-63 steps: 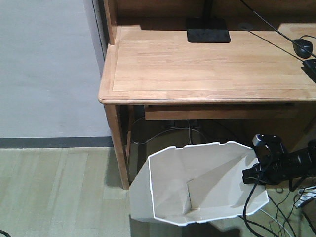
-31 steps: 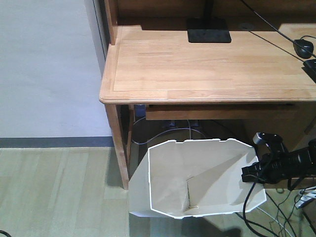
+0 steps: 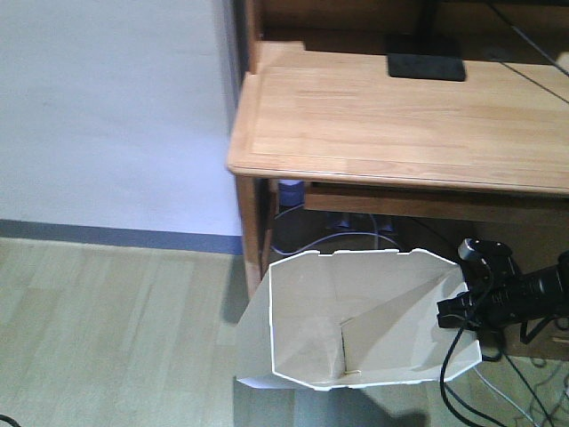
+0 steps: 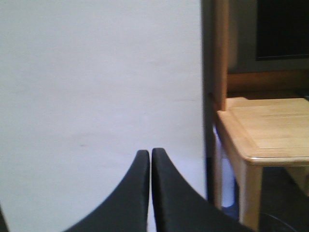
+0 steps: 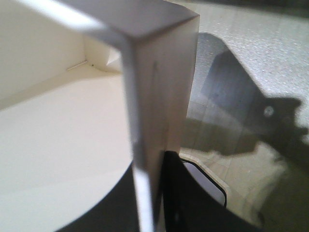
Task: Move trash bin to bedside with robot
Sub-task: 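Hold the bin with the right gripper while the base turns toward the bed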
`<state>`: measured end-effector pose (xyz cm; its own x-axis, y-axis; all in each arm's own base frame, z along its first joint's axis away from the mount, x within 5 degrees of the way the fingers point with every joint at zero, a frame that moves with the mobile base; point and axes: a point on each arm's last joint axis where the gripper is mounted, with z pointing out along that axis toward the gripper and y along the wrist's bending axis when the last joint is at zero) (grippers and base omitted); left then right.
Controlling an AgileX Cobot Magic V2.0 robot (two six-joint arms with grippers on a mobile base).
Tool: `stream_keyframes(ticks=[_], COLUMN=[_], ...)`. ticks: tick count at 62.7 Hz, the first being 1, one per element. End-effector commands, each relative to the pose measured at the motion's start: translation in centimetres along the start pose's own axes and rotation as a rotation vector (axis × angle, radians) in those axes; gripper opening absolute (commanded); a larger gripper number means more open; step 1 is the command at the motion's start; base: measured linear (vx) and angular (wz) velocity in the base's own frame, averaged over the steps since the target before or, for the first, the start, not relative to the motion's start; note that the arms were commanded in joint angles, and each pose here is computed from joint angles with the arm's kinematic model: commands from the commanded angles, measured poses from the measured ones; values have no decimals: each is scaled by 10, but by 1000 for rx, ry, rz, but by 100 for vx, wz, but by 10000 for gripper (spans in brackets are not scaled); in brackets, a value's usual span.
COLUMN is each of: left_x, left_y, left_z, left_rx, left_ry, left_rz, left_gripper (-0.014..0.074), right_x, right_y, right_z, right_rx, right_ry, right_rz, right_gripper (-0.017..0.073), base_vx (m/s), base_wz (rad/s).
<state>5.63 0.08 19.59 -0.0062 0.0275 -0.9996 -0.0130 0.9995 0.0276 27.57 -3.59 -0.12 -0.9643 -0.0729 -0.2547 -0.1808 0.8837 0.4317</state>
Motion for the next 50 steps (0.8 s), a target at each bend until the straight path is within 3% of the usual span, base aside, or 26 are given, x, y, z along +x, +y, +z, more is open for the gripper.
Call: stream_keyframes(ticks=[1, 50], left_x=[-3, -3], left_y=[0, 0], left_z=[0, 0], left_rx=[7, 7], left_ry=[-70, -70], left_rz=[-23, -23], left_gripper=[-6, -6], right_x=[-20, -20], right_y=[25, 26], right_z=[-19, -19], right_rx=[-217, -217], right_ry=[-127, -126], right_rz=[-12, -13], right_gripper=[-4, -4], base_vx=[-6, -7], base_wz=[41, 57])
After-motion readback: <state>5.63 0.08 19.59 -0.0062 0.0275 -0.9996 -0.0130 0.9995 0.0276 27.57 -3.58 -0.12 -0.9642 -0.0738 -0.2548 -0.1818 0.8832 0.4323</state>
